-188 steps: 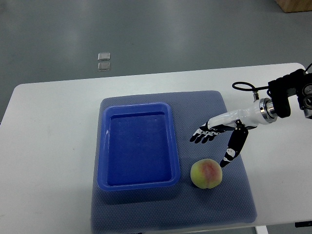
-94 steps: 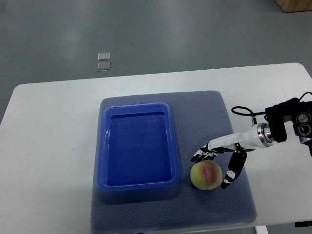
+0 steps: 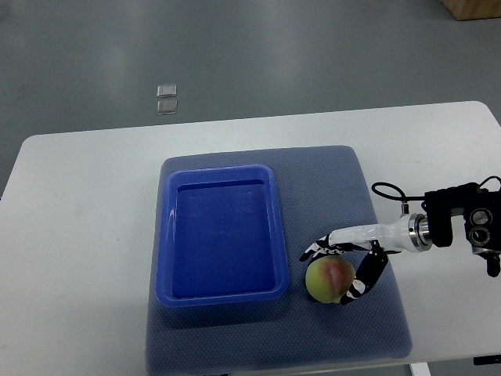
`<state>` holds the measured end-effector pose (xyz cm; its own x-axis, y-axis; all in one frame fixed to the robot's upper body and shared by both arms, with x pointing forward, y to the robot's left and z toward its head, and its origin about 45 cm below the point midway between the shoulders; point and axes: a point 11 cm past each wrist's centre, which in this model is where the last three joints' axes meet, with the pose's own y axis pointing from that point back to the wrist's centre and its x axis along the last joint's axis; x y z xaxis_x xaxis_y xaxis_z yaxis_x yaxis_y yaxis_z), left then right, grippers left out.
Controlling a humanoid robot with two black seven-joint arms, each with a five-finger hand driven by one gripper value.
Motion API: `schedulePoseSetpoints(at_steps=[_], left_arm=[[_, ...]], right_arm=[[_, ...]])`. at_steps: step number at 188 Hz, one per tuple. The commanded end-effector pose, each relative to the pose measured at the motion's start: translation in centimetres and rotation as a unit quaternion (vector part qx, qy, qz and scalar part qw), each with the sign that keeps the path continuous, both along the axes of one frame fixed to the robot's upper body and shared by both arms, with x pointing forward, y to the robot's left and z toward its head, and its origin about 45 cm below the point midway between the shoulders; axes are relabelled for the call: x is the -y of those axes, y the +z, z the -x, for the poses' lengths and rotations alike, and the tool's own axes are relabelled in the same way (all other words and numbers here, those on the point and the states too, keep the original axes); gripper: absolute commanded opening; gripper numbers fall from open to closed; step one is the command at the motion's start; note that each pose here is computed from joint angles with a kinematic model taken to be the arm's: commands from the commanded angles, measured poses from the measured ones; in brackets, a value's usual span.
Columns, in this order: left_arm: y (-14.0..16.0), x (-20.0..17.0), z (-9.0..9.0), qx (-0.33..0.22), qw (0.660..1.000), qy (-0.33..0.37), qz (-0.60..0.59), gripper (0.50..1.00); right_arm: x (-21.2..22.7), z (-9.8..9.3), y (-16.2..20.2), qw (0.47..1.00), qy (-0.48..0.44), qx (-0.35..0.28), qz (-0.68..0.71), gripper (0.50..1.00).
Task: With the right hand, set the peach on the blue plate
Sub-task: 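Close the right hand fingers around the peach, then lift the peach up and away from the mat with the right hand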
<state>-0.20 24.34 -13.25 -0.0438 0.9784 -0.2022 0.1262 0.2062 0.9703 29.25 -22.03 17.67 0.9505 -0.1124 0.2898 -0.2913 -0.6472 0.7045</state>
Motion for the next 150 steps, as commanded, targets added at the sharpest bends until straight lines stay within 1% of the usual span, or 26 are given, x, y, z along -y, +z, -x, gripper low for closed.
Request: schedulePoseSetpoints(at_steps=[1,4,7,9,10,13,14,24,25,26,27,29,30,31,40,41,51,69,82,98,109,119,120,122,141,150], left_arm=[[0.0,0.0,0.0,0.000,1.000,0.000,0.001,1.000],[0.0,0.0,0.0,0.000,1.000,0.000,0.001,1.000],[0.0,0.0,0.0,0.000,1.000,0.000,0.001,1.000],[0.0,0.0,0.0,0.000,1.000,0.000,0.001,1.000],[0.0,0.0,0.0,0.000,1.000,0.000,0.001,1.000],[0.0,0.0,0.0,0.000,1.000,0.000,0.001,1.000],[0.0,0.0,0.0,0.000,1.000,0.000,0.001,1.000],[0.0,0.0,0.0,0.000,1.000,0.000,0.001,1.000],[0.0,0.0,0.0,0.000,1.000,-0.001,0.001,1.000],[0.0,0.0,0.0,0.000,1.000,-0.001,0.001,1.000],[0.0,0.0,0.0,0.000,1.000,0.000,0.001,1.000],[0.0,0.0,0.0,0.000,1.000,-0.001,0.001,1.000],[0.0,0.0,0.0,0.000,1.000,-0.001,0.001,1.000],[0.0,0.1,0.0,0.001,1.000,-0.001,0.001,1.000],[0.0,0.1,0.0,0.001,1.000,-0.001,0.001,1.000],[0.0,0.1,0.0,0.000,1.000,0.000,0.001,1.000],[0.0,0.1,0.0,0.000,1.000,0.000,0.001,1.000],[0.0,0.0,0.0,0.000,1.000,0.000,0.001,1.000],[0.0,0.0,0.0,0.000,1.000,0.000,0.001,1.000],[0.0,0.0,0.0,0.000,1.000,0.000,0.001,1.000],[0.0,0.0,0.0,0.000,1.000,0.000,0.001,1.000],[0.0,0.0,0.0,0.000,1.000,0.000,0.001,1.000],[0.0,0.1,0.0,0.000,1.000,0.000,0.001,1.000],[0.0,0.1,0.0,0.000,1.000,-0.001,0.001,1.000],[0.0,0.2,0.1,0.000,1.000,-0.002,0.003,1.000],[0.0,0.2,0.1,0.000,1.000,-0.002,0.003,1.000]], right_arm=[[0.1,0.1,-0.2,1.000,-0.003,0.002,-0.001,0.795],[0.1,0.1,-0.2,1.000,-0.003,0.002,-0.001,0.780],[0.2,0.1,-0.3,1.000,-0.004,0.001,0.000,0.744],[0.2,0.1,-0.3,1.000,-0.004,0.001,0.000,0.744],[0.1,0.1,-0.3,1.000,-0.004,0.002,-0.001,0.721],[0.1,0.1,-0.3,1.000,-0.004,0.002,0.000,0.705],[0.2,0.1,-0.4,1.000,-0.004,0.002,0.000,0.685],[0.2,0.1,-0.4,1.000,-0.004,0.002,0.000,0.684],[0.1,0.2,-0.5,1.000,-0.001,-0.001,-0.002,0.589],[0.1,0.2,-0.5,1.000,-0.001,-0.001,-0.002,0.588],[0.1,0.3,-0.5,1.000,0.000,-0.001,-0.003,0.568],[0.1,0.3,-0.5,1.000,0.000,-0.001,-0.003,0.554],[0.1,0.3,-0.5,1.000,0.000,-0.001,-0.003,0.554],[0.1,0.3,-0.5,1.000,0.000,-0.001,-0.004,0.535],[0.1,0.3,-0.5,1.000,0.000,-0.001,-0.004,0.535],[0.1,0.2,-0.4,1.000,0.000,0.001,-0.005,0.500],[0.0,-0.1,0.0,1.000,0.000,0.005,-0.010,0.500],[0.4,-1.6,2.1,0.999,-0.010,0.031,-0.020,0.500],[1.2,-3.7,6.0,0.998,-0.003,0.062,-0.017,0.500],[2.0,-5.0,9.4,0.996,0.003,0.088,-0.010,0.500],[2.8,-6.4,13.1,0.992,-0.004,0.122,-0.011,0.500],[2.8,-6.4,13.1,0.992,-0.004,0.122,-0.011,0.500],[3.0,-7.3,16.2,0.988,-0.007,0.151,-0.013,0.500],[3.0,-7.5,16.9,0.987,-0.006,0.157,-0.014,0.500],[3.5,-8.0,21.9,0.982,0.005,0.189,-0.012,0.500],[3.5,-8.0,21.9,0.982,0.005,0.189,-0.012,0.500]])
